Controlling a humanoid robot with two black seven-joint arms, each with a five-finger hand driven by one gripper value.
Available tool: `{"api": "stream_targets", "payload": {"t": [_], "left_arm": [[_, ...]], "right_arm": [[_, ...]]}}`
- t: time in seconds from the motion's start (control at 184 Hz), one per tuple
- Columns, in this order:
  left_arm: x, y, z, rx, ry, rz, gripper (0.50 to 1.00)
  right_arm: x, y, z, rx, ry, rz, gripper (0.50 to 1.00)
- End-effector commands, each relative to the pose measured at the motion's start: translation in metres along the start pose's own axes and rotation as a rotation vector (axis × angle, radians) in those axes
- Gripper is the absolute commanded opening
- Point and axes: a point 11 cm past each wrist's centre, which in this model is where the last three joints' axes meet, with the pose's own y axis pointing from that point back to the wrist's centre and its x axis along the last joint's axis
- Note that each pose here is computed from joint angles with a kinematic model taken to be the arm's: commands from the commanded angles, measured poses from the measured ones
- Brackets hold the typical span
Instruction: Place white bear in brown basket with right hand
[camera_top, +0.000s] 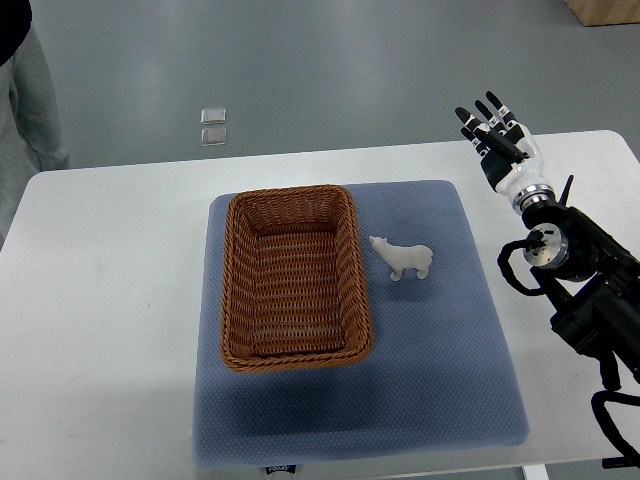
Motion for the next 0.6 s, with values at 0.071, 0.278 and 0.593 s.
{"api": "stream_targets", "payload": {"t": [0.071,0.278,0.593], "left_arm": [[0.0013,0.0000,0.0002,0.000,0.001,0.005,1.000],[-0.0005,0.0000,0.0002,0.000,-0.001,-0.001,1.000],[0.0001,0.0000,0.0002,0.000,-0.001,0.000,1.000]], "right_arm": [[0.0004,0.0006,0.0012,-0.002,0.000,0.001,0.924],[-0.0009,-0.0007,-0.0011,-0.001,0.008,-0.005,0.926],[-0.0040,-0.0026,-0.0080,-0.005,0.097,-0.020,0.924]]}}
